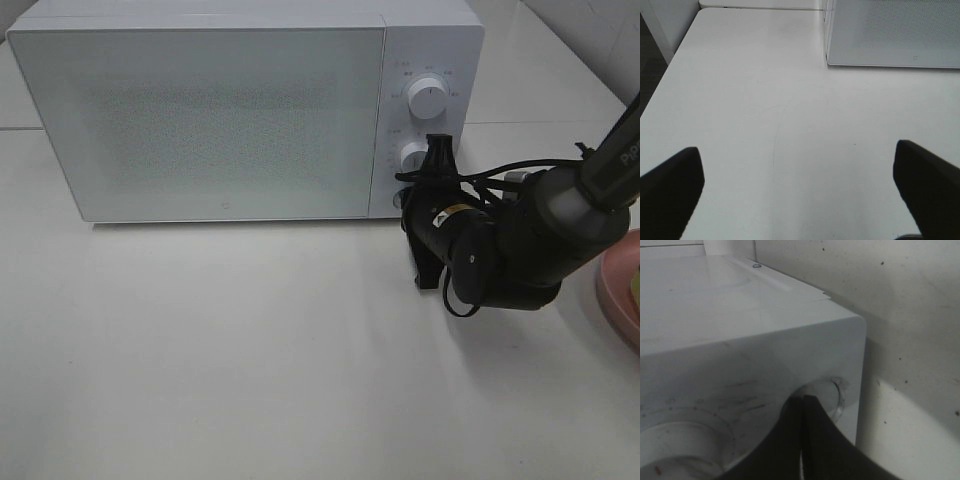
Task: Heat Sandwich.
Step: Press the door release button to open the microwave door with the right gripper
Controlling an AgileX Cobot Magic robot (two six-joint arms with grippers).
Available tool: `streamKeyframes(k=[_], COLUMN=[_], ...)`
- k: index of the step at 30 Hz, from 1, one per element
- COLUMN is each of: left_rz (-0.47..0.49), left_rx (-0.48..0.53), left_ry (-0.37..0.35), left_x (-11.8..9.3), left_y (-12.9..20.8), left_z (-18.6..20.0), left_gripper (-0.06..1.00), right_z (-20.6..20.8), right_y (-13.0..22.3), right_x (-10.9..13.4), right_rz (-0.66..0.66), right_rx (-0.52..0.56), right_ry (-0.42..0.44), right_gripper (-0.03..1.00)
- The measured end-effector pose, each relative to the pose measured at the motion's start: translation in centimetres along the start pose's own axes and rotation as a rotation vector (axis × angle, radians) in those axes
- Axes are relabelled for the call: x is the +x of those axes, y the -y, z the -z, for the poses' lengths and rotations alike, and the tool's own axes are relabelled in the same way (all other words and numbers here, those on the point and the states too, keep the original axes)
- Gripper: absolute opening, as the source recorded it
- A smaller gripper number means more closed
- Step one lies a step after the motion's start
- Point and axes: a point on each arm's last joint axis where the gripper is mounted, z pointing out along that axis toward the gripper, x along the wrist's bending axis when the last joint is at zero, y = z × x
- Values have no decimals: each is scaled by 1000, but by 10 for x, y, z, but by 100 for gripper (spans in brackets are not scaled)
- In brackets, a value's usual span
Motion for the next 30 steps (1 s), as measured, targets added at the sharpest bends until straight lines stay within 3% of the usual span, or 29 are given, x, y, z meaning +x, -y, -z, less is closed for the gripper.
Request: streamKeyframes(k=[30], left_rz=[0], left_rx=[0], left_ry=[0], left_x=[0], left_y=[0], left_z=[0], left_gripper=[97], right_z=[-17], right_y=[7], right_x=[-4], right_rz=[22], right_rx=[-35], right_ry=[25], right_gripper=[1])
